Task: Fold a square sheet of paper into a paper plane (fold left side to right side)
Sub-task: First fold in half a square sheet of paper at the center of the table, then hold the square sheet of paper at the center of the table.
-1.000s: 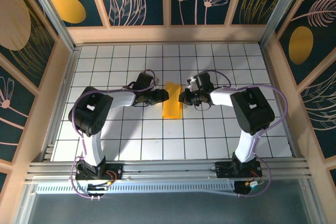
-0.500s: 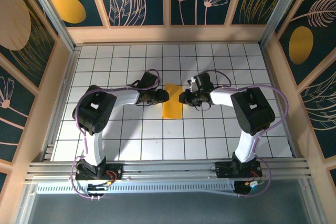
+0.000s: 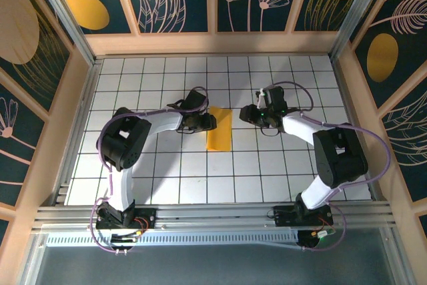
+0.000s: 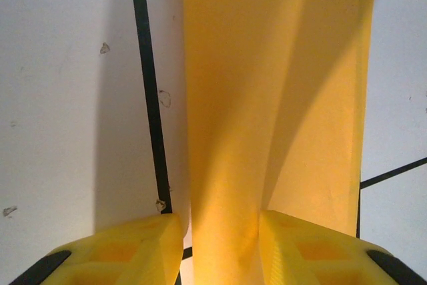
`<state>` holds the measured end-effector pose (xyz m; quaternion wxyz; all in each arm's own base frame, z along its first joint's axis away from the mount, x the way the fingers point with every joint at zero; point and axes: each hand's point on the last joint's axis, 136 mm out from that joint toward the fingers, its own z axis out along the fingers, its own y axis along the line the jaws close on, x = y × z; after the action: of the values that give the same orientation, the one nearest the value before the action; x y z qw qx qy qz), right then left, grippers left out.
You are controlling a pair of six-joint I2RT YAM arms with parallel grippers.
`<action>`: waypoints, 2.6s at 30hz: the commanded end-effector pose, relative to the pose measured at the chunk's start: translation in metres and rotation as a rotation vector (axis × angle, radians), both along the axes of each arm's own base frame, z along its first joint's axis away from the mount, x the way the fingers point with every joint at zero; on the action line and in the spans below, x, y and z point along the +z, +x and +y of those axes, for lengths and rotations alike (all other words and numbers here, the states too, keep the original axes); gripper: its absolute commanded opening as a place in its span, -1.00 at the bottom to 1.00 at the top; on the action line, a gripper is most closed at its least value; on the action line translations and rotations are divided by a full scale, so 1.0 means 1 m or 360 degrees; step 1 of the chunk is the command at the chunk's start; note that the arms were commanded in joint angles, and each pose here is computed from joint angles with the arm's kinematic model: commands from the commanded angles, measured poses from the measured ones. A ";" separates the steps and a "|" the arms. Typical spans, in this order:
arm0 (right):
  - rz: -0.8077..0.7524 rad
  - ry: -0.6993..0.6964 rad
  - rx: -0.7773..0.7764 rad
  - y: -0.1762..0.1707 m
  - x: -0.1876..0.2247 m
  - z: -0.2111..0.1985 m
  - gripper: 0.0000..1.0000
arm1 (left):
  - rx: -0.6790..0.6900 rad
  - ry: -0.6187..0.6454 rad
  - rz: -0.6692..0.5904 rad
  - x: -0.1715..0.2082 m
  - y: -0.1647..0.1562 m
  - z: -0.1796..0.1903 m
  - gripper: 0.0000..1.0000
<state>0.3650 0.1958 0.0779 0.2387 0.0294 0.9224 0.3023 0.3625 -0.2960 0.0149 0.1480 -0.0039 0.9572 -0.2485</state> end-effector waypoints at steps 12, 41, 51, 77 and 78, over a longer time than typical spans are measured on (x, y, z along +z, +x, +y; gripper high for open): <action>0.0032 -0.0036 0.0005 -0.008 -0.009 -0.006 -0.15 | -0.0095 0.0237 0.0171 -0.066 -0.027 0.002 -0.16; 0.0099 0.0023 0.0113 -0.016 -0.018 0.010 -0.15 | -0.0111 0.0299 0.0159 -0.069 -0.025 0.005 -0.11; 0.0146 0.0055 0.0187 -0.021 -0.025 0.027 -0.22 | -0.0087 0.0306 0.0182 -0.071 -0.027 0.006 -0.12; 0.0186 0.0102 0.0257 -0.025 -0.029 0.045 -0.31 | -0.0074 0.0279 0.0220 -0.075 -0.030 0.004 -0.11; 0.0186 0.0103 0.0256 -0.024 -0.029 0.045 -0.31 | -0.0076 0.0281 0.0220 -0.075 -0.030 0.004 -0.11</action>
<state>0.3350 0.2294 0.0411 0.1528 -0.0062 0.9303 0.3334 0.3618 -0.2997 0.0110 0.1407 0.0116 0.9684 -0.2057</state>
